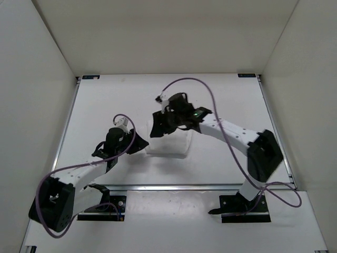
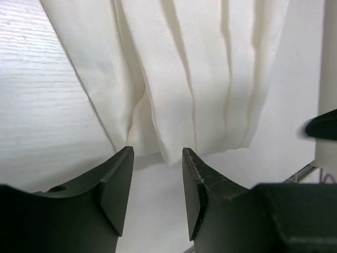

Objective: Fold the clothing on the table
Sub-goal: Fold the skirt

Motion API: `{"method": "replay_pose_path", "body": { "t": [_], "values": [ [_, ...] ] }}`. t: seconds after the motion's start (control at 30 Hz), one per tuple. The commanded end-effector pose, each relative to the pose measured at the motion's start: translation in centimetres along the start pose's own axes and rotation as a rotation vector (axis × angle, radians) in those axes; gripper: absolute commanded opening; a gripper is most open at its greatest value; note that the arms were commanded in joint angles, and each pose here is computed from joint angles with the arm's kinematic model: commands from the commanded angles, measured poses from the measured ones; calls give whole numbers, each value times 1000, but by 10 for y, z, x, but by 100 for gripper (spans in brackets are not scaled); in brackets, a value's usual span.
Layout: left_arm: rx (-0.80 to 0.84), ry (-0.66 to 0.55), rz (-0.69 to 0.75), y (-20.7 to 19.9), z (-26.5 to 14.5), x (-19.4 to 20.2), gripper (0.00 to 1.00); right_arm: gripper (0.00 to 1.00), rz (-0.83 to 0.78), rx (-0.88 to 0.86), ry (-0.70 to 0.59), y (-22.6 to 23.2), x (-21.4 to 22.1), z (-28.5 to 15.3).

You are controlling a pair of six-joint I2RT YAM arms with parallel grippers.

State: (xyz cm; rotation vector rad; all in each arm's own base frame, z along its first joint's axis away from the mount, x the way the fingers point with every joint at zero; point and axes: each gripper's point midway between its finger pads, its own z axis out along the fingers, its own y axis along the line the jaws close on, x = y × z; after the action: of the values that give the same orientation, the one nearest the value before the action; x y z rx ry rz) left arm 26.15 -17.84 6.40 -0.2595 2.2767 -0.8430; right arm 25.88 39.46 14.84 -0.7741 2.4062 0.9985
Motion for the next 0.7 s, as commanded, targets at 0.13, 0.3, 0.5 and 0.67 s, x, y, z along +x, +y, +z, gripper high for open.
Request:
{"method": "replay_pose_path", "body": {
  "t": [0.13,0.3,0.5,0.67],
  "values": [
    [37,-42,-62,-3,-37,-7,54,12,65,-241,-329,-24,-20,-79],
    [39,-71,-50,-12,-52,-17,54,0,97,-387,-280,-30,3,-48],
    [30,-125,-59,-10,-69,-26,54,0,291,-269,-188,-61,32,18],
    [31,-81,-28,-14,-77,-25,59,0,383,-89,-77,-101,54,52]
  ]
}}
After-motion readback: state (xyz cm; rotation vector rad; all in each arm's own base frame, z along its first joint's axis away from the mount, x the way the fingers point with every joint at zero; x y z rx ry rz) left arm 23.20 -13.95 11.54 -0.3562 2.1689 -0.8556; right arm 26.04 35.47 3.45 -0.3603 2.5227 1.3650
